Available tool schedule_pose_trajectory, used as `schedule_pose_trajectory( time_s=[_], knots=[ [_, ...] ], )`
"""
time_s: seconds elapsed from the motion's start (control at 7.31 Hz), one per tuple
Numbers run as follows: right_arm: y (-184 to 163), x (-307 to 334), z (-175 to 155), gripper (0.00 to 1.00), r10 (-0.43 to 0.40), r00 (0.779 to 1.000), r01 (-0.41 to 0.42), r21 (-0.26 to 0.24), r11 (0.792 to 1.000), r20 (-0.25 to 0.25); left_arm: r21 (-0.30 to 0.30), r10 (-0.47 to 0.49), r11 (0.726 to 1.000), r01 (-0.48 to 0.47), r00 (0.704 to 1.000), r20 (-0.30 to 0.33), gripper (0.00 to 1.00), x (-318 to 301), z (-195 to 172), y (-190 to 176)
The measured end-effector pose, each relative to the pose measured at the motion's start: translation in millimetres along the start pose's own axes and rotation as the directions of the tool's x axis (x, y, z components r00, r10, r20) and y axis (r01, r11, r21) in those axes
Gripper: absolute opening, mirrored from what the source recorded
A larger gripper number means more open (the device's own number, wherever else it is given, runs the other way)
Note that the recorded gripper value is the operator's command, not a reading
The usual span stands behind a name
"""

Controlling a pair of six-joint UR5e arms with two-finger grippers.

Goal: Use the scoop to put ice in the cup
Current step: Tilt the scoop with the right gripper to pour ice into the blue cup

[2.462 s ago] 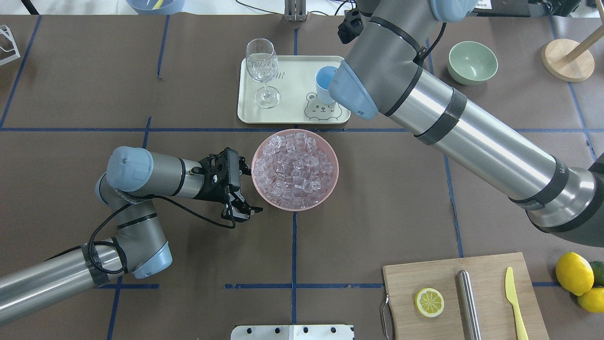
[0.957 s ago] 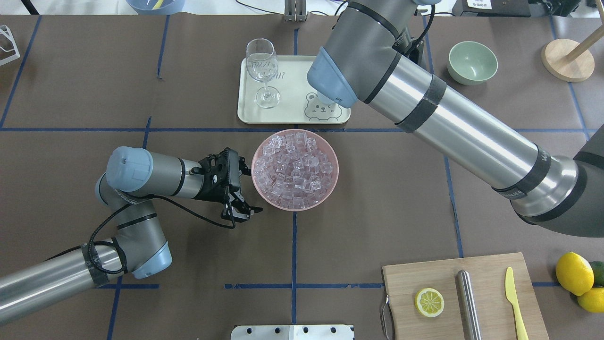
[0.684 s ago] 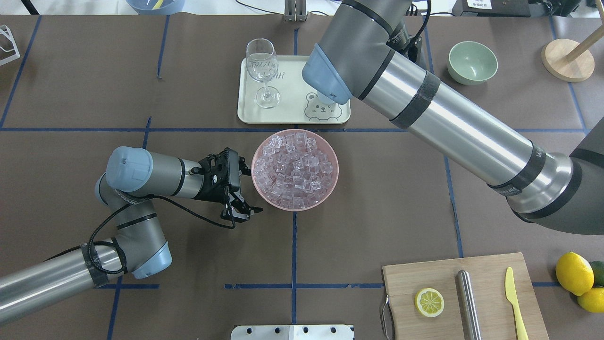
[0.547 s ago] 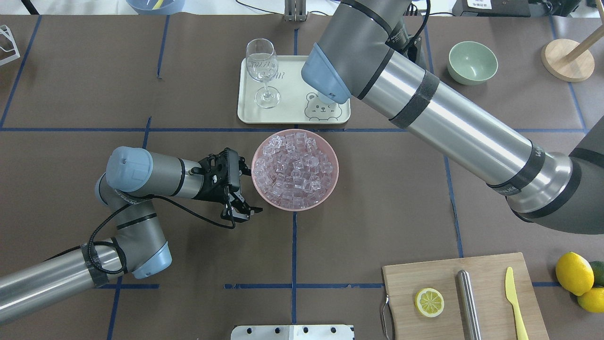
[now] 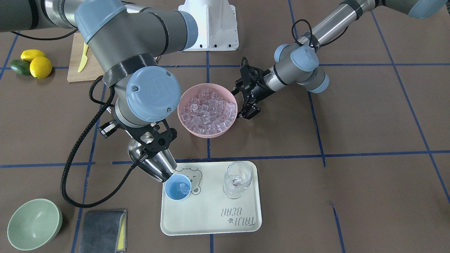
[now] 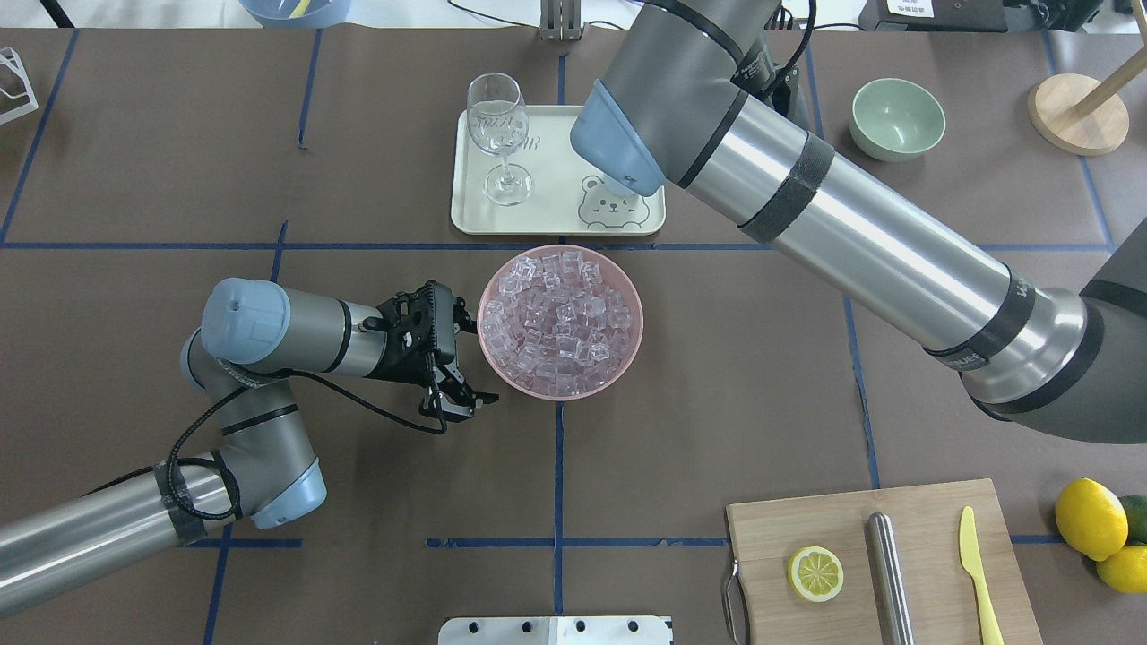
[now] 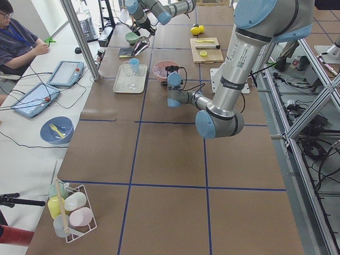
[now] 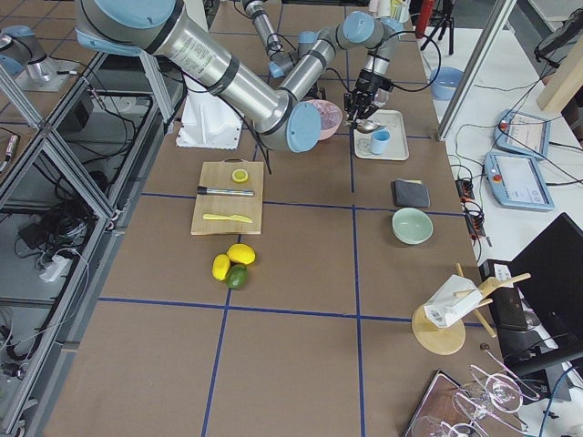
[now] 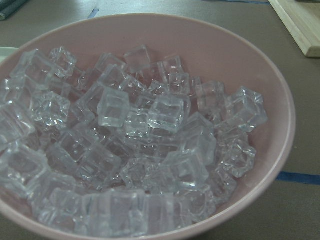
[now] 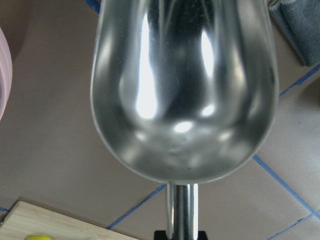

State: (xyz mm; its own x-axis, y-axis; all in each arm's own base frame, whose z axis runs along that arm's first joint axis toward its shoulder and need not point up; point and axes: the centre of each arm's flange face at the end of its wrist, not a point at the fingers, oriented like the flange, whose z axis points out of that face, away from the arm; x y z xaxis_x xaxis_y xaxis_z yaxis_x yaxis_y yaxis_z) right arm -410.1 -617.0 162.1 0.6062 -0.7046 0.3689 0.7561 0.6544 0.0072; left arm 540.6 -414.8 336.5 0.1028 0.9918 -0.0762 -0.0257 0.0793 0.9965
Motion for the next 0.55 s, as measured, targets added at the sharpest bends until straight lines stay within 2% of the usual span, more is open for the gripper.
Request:
schedule_pose_trajectory(
  time_s=[0.27, 0.55],
  knots=[
    [0.7, -0.1, -1.0, 0.0, -0.001, 1.0, 0.001, 0.005, 1.0, 0.006, 0.0, 0.0, 1.0, 0.0, 1.0, 0.0, 1.0, 0.0, 0.0, 0.0],
    [5.1, 7.5, -5.1, 0.0, 0.031, 0.998, -0.032, 0.027, 0.999, 0.059, 0.001, 0.001, 1.0, -0.001, 1.0, 0.0, 1.0, 0.0, -0.1, -0.1]
  ],
)
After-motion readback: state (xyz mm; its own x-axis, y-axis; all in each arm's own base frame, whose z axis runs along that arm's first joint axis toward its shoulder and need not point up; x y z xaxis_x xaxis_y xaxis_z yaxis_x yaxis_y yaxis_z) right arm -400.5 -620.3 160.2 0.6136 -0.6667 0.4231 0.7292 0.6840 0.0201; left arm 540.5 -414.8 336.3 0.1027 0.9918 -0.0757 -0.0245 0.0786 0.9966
